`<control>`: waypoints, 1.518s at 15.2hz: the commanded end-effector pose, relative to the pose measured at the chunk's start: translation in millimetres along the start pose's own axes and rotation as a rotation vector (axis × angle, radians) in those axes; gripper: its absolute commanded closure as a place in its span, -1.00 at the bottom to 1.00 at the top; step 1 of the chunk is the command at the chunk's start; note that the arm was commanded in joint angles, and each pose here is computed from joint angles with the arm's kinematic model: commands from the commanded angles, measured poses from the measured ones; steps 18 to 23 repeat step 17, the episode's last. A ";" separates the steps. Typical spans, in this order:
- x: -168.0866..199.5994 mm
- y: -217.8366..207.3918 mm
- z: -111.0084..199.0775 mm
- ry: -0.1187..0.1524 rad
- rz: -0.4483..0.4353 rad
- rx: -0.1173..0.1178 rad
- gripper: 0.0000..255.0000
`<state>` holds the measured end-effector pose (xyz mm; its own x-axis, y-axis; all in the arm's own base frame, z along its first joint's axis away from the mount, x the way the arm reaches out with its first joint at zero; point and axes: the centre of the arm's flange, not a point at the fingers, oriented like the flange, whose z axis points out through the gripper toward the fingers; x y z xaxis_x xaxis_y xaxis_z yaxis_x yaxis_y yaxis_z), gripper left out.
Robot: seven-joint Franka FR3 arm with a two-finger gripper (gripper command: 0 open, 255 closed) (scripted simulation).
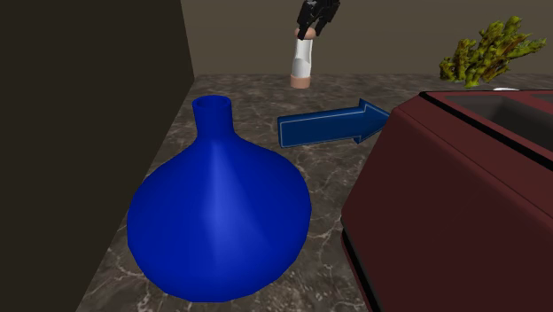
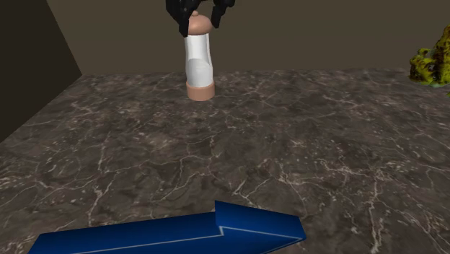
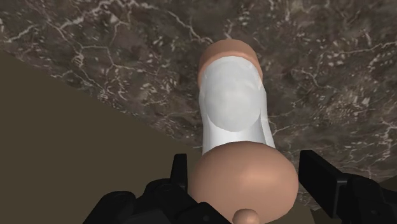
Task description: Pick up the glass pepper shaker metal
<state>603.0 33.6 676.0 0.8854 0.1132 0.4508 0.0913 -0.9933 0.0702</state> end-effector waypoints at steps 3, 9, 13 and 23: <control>6.5 1.0 -12.4 -0.003 0.000 0.000 1.00; 20.7 3.2 -40.6 -0.003 0.000 0.000 1.00; 30.2 4.7 -59.4 -0.003 0.000 0.000 1.00; 35.3 5.5 -69.5 -0.003 0.000 0.000 1.00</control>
